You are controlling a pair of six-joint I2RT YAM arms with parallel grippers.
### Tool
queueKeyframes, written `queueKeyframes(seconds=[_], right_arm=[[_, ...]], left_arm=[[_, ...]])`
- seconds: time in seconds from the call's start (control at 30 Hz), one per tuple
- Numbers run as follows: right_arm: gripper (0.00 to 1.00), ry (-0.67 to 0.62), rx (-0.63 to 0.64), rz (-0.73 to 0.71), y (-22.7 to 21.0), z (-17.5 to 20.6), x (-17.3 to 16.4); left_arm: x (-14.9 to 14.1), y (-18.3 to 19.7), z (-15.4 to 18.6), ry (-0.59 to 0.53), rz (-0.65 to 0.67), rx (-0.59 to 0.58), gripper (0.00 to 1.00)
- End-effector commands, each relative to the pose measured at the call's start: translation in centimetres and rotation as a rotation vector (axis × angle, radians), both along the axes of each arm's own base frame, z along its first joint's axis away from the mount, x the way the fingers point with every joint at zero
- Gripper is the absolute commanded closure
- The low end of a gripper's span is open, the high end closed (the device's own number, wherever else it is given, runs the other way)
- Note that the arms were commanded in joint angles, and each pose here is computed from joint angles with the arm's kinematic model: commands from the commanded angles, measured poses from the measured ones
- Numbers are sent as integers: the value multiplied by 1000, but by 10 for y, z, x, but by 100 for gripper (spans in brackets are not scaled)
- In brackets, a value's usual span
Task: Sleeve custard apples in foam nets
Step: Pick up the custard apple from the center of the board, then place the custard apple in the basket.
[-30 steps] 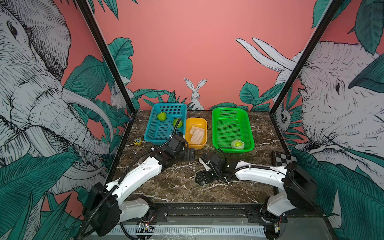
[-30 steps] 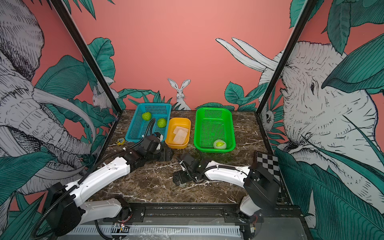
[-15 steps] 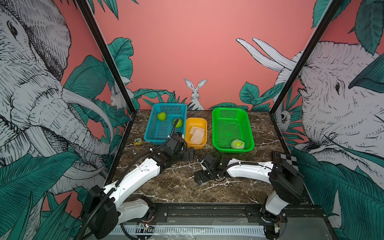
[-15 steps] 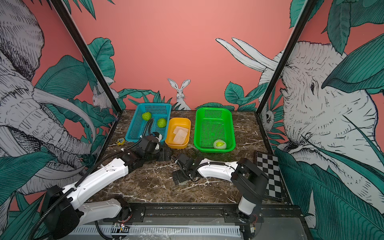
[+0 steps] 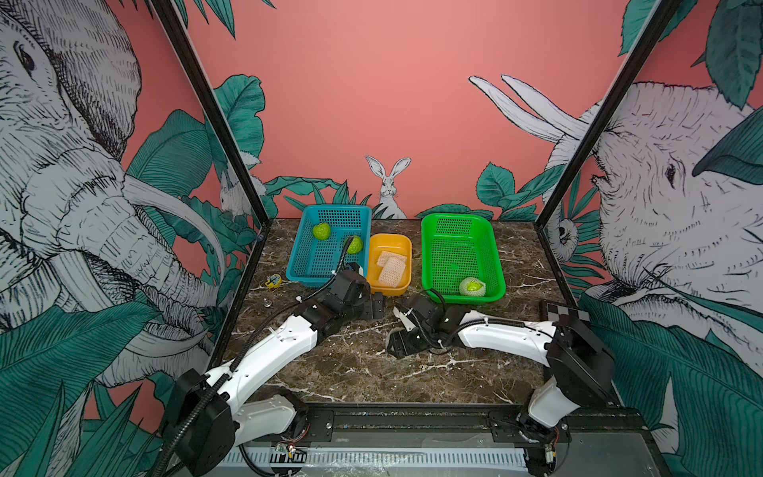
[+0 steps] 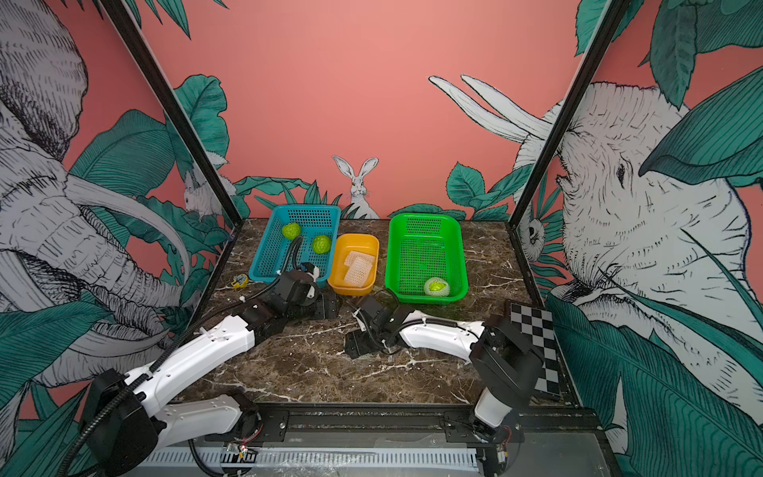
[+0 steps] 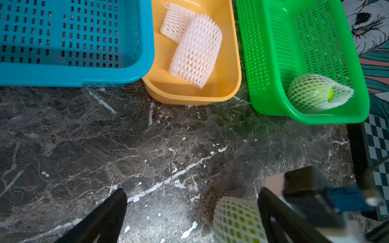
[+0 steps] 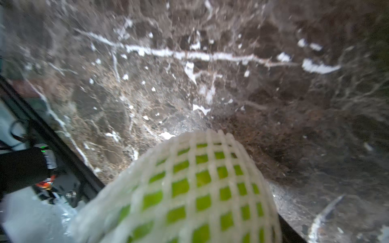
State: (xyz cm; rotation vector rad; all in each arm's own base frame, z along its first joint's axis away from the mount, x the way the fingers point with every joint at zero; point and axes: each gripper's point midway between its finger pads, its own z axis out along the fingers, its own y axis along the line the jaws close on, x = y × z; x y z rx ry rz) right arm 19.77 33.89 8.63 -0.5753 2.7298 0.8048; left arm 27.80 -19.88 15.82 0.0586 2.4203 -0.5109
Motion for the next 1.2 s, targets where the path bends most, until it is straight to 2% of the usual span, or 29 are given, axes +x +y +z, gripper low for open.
queueKeyframes(seconds=[0.0,0.2,0.43,0.63,0.87,1.17], right_arm=[[26,17,208,1,9,52,12],[25,3,402,22,-13,130,45],[25,-146,613,101,-36,252,75],[24,-276,723,132,-45,322,86],[24,-407,736,128,-51,366,94],[23,-495,704,135,-54,373,101]], left_arm=[[11,5,15,-81,30,-14,1],[25,10,22,-148,70,-17,1],[39,6,22,-172,64,-86,1],[43,0,24,-203,32,-102,1],[40,-8,23,-161,-24,-89,1],[38,-5,17,-212,-14,-111,1]])
